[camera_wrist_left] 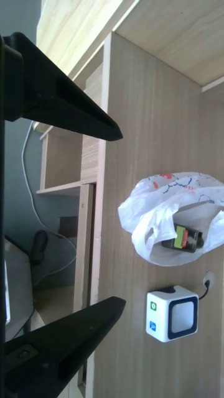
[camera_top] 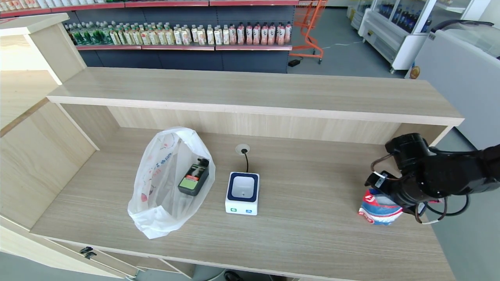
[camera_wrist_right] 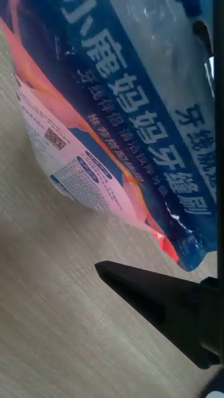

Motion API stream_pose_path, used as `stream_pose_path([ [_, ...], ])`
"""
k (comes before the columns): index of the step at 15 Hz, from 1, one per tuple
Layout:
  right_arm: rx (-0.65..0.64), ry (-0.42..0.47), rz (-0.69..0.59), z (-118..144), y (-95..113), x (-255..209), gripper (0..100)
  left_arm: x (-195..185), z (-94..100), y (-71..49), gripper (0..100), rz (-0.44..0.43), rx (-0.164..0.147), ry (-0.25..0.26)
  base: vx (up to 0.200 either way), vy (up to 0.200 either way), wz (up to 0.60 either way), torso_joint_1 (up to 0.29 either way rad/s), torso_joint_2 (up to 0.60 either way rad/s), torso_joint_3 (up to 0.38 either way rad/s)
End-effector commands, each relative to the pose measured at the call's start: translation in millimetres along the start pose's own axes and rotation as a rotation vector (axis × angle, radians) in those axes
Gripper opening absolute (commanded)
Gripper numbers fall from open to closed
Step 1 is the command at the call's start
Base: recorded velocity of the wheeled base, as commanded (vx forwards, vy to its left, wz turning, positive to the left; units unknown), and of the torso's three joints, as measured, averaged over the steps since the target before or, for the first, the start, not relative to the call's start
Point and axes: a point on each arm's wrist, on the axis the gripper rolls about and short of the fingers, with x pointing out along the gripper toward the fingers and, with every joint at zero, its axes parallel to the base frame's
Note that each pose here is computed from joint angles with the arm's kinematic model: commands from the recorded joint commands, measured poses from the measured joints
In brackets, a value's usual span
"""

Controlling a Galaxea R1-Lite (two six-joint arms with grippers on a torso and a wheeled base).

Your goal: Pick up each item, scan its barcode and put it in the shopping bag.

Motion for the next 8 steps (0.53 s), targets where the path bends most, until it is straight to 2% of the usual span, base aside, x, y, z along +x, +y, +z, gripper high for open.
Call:
stream_pose_path([
  [1,-0.055,0.047,-0.058,-19,2,36,100,0,0.0,0.0,100,0.0,0.0,0.0,0.0,0.0,0.0,0.0,0.0,0.0],
  [2,-0.068,0.049,-0.063,-21,4,42,100,0,0.0,0.0,100,0.0,0.0,0.0,0.0,0.0,0.0,0.0,0.0,0.0],
  [3,-0.069,0.042,-0.059,-20,6,45,0,0,0.0,0.0,100,0.0,0.0,0.0,0.0,0.0,0.0,0.0,0.0,0.0],
  [5,-0.086,0.005,-0.049,-13,12,42,0,0,0.0,0.0,100,0.001,0.0,0.0,0.0,0.0,0.0,0.0,0.0,0.0],
  [8,-0.24,-0.047,-0.05,-4,12,25,0,0,0.0,0.0,100,0.0,0.0,0.0,0.0,0.0,0.0,0.0,0.0,0.0],
])
